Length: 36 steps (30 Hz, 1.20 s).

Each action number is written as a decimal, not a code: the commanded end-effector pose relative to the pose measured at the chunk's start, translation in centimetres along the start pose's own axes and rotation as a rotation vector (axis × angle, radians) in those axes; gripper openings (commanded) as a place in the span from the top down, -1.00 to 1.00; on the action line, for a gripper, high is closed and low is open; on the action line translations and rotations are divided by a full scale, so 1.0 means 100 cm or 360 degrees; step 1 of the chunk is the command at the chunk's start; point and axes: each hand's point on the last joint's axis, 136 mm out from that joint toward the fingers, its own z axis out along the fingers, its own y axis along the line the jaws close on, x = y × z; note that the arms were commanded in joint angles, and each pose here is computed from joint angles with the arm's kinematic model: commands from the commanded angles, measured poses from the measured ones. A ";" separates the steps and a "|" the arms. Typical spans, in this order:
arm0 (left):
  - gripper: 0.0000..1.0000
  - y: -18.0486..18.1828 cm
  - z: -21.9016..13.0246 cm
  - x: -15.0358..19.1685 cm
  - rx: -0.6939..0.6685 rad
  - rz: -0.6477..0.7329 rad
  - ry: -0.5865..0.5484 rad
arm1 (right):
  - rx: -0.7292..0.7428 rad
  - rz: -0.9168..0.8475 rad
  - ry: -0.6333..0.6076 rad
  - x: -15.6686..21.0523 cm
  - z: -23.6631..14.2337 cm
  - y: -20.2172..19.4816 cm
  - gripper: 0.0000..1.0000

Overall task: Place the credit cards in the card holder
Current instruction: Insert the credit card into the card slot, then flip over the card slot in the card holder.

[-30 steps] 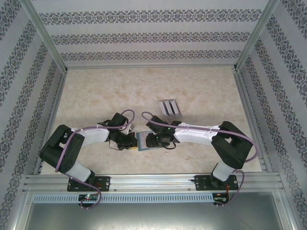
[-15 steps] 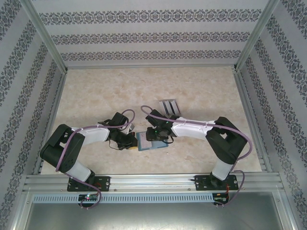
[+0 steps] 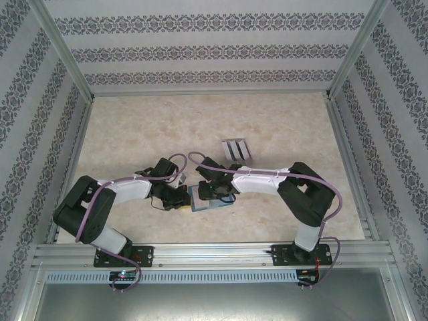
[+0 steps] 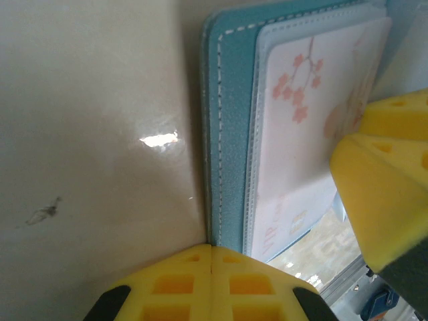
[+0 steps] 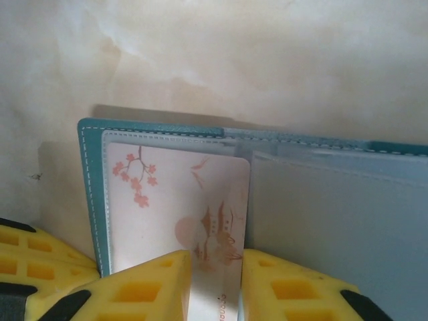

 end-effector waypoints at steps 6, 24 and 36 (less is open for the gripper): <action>1.00 0.001 -0.002 0.000 -0.0011 0.0004 -0.0066 | 0.0061 0.0007 -0.0182 0.012 -0.049 -0.029 0.15; 1.00 0.000 0.004 0.001 -0.0005 -0.0004 -0.0039 | 0.0078 0.0153 -0.0059 0.030 -0.015 -0.048 0.38; 1.00 0.000 0.007 -0.001 -0.0017 -0.0001 -0.0030 | -0.0139 0.0074 -0.0142 0.015 -0.025 -0.016 0.42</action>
